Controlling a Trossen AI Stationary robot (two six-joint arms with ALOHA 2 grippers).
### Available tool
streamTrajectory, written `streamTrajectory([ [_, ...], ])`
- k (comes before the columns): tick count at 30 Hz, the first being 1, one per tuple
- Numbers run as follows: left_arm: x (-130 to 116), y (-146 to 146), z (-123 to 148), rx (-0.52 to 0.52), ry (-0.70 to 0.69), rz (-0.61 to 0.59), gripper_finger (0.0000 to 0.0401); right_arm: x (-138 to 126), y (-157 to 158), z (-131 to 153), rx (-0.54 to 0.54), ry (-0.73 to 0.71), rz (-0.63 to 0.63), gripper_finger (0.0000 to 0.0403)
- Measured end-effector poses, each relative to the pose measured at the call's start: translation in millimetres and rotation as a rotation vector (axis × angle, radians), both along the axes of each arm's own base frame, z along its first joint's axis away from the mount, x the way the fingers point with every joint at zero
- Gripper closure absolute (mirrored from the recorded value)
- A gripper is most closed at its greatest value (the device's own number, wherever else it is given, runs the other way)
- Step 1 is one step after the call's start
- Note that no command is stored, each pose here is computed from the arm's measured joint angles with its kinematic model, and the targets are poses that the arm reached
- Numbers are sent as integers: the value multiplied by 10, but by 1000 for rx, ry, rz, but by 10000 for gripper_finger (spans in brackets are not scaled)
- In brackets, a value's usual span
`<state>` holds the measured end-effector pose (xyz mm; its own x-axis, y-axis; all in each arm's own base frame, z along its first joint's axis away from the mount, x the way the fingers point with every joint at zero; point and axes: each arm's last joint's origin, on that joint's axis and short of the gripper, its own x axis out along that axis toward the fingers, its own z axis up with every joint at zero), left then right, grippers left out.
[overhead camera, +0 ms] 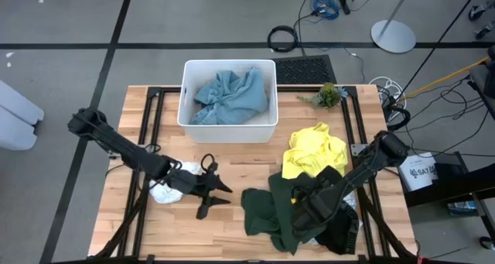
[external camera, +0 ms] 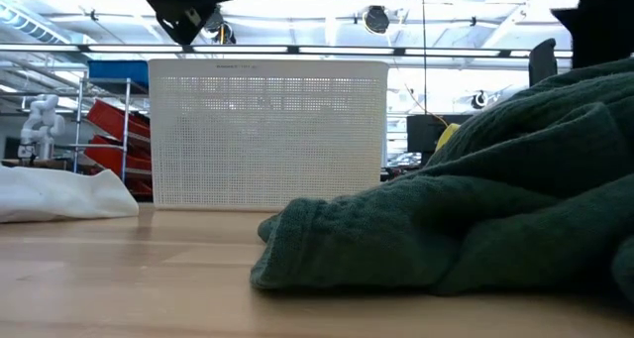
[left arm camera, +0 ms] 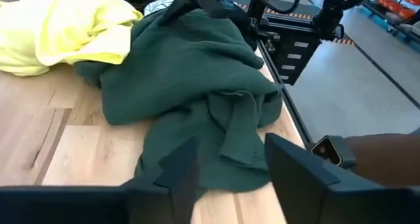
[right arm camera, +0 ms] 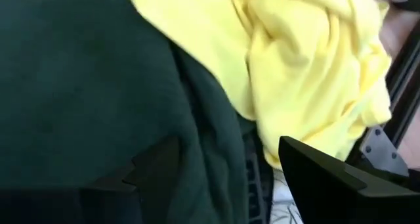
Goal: Fold laundry
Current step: Fold the green shirt
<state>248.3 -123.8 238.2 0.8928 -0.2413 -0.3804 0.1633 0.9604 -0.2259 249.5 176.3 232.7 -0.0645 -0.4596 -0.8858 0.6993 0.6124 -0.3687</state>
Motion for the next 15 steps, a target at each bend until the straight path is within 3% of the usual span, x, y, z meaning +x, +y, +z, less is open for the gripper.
streamTrajectory([
  [7,-130,180,115,119,-10,352,214,-111,-21,39,58,10,-15,170],
  [15,-447,224,351,125,-44,361,226,-72,46,22,147,-22,5,300],
])
